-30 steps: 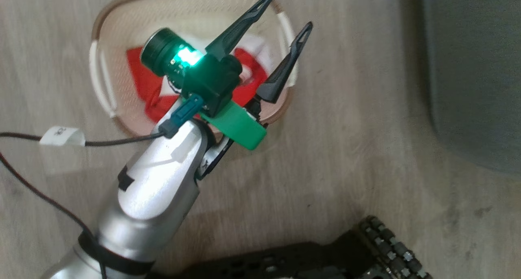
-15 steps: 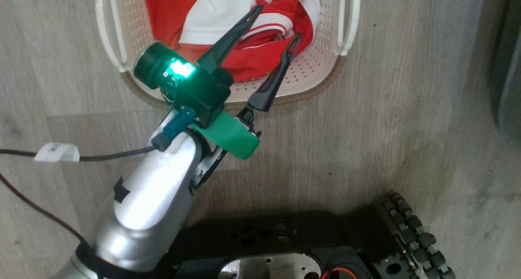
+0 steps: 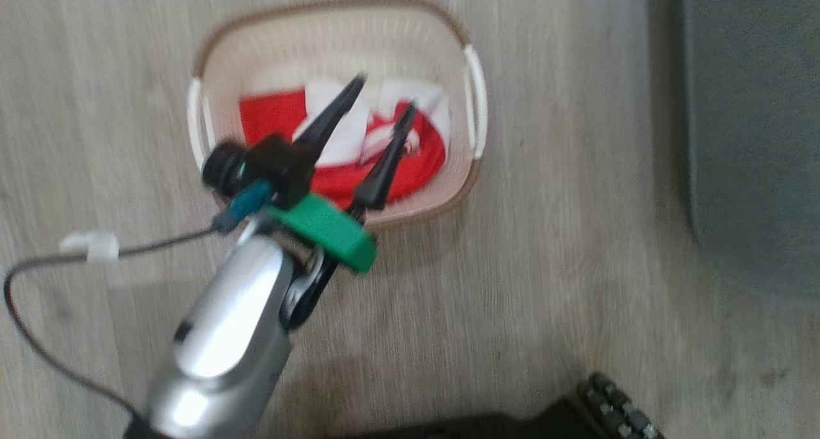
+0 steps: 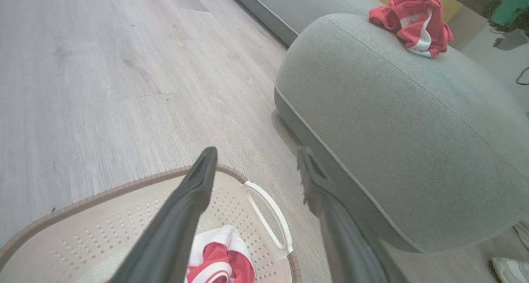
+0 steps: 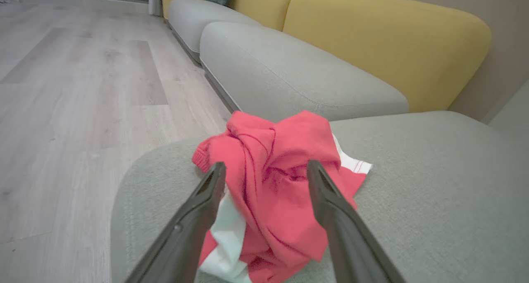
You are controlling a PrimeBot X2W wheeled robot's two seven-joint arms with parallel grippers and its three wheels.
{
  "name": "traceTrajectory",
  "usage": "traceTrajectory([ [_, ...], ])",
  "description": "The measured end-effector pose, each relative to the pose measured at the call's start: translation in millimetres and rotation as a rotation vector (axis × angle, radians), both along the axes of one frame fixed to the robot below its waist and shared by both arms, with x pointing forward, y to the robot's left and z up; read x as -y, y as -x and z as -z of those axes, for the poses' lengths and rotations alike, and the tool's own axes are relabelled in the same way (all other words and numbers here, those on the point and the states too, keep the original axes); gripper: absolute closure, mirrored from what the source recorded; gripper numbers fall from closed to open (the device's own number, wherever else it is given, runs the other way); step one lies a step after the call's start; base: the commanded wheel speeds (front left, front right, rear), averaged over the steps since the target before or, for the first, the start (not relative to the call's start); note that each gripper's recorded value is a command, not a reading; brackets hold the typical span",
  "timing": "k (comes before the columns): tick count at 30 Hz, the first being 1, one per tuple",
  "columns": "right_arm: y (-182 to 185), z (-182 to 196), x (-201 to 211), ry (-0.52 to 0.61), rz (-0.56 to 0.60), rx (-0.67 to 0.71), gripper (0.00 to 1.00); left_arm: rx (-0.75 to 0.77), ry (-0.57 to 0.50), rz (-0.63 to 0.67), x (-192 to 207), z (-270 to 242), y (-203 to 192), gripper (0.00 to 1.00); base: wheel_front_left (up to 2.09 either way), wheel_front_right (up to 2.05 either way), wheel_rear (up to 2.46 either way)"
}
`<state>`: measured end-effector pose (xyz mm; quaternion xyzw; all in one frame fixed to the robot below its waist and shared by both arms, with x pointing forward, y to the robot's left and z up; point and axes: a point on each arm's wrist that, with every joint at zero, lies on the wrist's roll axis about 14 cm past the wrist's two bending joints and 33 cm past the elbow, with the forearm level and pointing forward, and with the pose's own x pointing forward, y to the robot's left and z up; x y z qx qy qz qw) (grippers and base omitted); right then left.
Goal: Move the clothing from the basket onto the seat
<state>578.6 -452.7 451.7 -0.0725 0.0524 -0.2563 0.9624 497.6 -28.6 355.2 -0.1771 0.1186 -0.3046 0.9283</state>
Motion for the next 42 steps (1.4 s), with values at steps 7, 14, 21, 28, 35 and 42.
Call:
traceTrajectory([
  [7,37,-28,-92,-0.014,-0.263,0.014,0.00,-0.029,-0.042,-0.130,-42,-32,35,0.00,0.00,0.00,0.00],
  [14,99,-53,-188,-0.113,-0.481,0.137,0.00,0.098,-0.107,-0.333,-108,-92,43,0.00,0.00,0.00,0.00],
  [21,147,-45,-268,-0.205,-0.614,0.153,0.00,0.116,-0.140,-0.476,-158,-106,77,0.00,0.00,0.00,0.00],
  [28,193,-43,-276,-0.216,-0.596,0.157,0.00,0.125,-0.161,-0.572,-188,-111,116,0.00,0.00,0.00,0.00],
  [35,207,-41,-265,-0.202,-0.561,0.153,0.00,0.140,-0.158,-0.580,-189,-116,124,0.00,0.00,0.00,0.00],
  [42,207,-38,-268,-0.203,-0.567,0.142,0.00,0.145,-0.158,-0.568,-186,-117,123,0.00,0.00,0.00,0.00],
])
